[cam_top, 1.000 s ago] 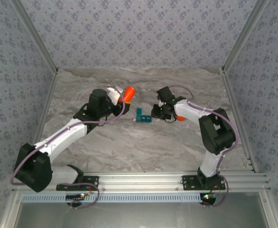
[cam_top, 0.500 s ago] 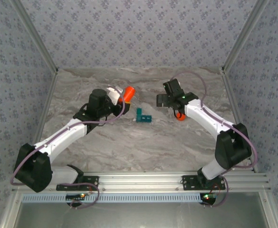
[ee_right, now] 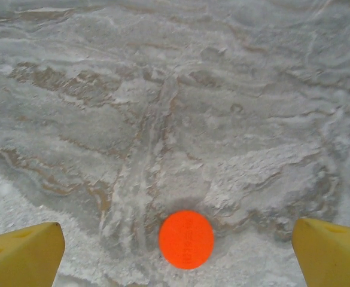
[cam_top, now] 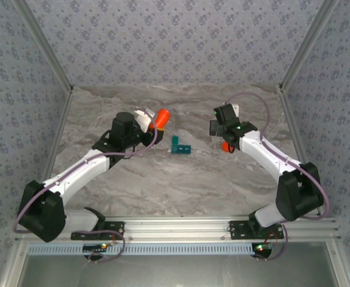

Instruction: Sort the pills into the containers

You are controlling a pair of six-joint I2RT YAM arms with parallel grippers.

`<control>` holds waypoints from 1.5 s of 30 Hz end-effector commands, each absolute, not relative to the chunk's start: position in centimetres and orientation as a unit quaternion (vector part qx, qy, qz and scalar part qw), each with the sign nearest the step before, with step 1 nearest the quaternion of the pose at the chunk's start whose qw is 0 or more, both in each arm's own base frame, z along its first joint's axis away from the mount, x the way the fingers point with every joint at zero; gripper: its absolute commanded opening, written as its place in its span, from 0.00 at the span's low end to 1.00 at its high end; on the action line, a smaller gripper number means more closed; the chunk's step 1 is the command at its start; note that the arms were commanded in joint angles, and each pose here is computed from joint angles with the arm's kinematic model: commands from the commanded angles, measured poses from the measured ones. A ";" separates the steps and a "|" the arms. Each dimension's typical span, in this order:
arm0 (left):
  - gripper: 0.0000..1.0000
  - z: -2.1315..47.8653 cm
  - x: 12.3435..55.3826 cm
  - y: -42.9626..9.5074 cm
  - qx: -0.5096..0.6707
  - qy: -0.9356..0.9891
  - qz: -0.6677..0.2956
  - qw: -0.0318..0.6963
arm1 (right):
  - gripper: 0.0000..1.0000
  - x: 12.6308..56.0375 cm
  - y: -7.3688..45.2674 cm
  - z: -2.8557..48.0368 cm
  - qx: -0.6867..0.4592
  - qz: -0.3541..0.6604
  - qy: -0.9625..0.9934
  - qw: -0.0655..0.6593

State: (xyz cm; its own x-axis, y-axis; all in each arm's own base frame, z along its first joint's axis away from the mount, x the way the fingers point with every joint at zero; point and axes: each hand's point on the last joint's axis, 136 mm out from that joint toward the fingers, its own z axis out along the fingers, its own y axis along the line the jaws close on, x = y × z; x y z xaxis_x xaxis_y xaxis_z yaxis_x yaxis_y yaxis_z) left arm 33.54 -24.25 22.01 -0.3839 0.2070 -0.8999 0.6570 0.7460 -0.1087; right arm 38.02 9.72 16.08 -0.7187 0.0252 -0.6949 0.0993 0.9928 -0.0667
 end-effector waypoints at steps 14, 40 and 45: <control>0.00 18.5 30.2 -25.4 0.294 0.806 -0.289 0.425 | 0.80 37.5 19.3 11.2 -0.014 0.226 0.944 0.241; 0.00 12.2 29.1 -26.3 0.309 0.846 -0.274 0.336 | 0.75 35.7 23.0 5.8 -0.071 0.177 0.971 0.146; 0.00 11.8 29.1 -26.4 0.308 0.849 -0.274 0.331 | 0.75 34.9 22.7 5.1 -0.070 0.174 0.973 0.133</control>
